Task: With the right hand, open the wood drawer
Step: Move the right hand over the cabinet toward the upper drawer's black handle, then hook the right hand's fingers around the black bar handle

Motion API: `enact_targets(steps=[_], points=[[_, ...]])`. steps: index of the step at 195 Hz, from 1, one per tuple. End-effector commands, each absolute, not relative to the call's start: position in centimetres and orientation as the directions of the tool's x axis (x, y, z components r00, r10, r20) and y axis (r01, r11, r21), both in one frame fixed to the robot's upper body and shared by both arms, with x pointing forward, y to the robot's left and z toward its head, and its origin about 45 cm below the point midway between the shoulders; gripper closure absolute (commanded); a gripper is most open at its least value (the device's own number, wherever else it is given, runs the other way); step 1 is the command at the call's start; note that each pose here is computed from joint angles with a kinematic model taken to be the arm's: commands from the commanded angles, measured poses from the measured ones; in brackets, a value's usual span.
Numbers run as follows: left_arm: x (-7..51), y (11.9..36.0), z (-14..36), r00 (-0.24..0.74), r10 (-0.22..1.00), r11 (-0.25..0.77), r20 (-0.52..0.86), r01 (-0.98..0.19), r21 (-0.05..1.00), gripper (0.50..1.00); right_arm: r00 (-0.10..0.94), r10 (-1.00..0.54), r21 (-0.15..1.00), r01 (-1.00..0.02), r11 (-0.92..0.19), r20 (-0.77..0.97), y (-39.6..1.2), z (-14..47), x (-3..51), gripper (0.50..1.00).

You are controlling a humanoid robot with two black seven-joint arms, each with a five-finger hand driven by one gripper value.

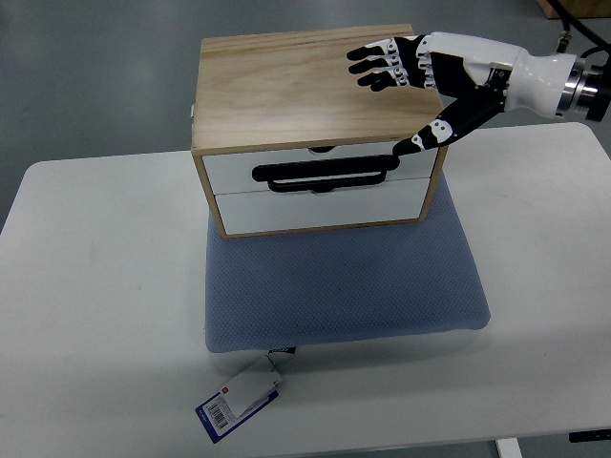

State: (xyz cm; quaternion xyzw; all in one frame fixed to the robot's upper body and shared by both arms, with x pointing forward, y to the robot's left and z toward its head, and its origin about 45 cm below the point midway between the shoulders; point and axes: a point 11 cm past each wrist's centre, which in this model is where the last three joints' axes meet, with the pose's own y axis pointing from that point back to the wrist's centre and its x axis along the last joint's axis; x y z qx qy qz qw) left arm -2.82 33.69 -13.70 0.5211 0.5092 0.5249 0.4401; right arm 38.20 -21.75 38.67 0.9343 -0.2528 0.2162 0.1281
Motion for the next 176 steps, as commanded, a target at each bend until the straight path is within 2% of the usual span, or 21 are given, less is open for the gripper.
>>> enact_targets(steps=[1, 42, 53, 176], points=[[-2.8, 33.7, -13.7, -0.069, 0.993, -0.094, 0.099, 0.069, 0.993, 0.500, 0.793, -0.364, 0.170, -0.495, -0.852, 0.487, -20.4, 38.2, 37.8, 0.572], [-2.8, 33.7, -13.7, -0.069, 0.993, -0.094, 0.099, 0.069, 0.993, 0.500, 0.789, -0.321, 0.218, -0.489, -0.845, 0.524, -19.5, 38.4, 38.1, 0.572], [-2.8, 33.7, -13.7, -0.071, 0.993, -0.094, 0.099, 0.069, 0.993, 0.500, 0.798, -0.292, 0.275, -0.485, -0.830, 0.527, -19.1, 37.3, 38.1, 0.572], [-2.8, 33.7, -13.7, -0.069, 0.993, -0.094, 0.099, 0.069, 0.993, 0.500, 0.811, -0.165, 0.441, -0.463, -0.769, 0.562, -15.8, 32.8, 37.8, 0.572]])
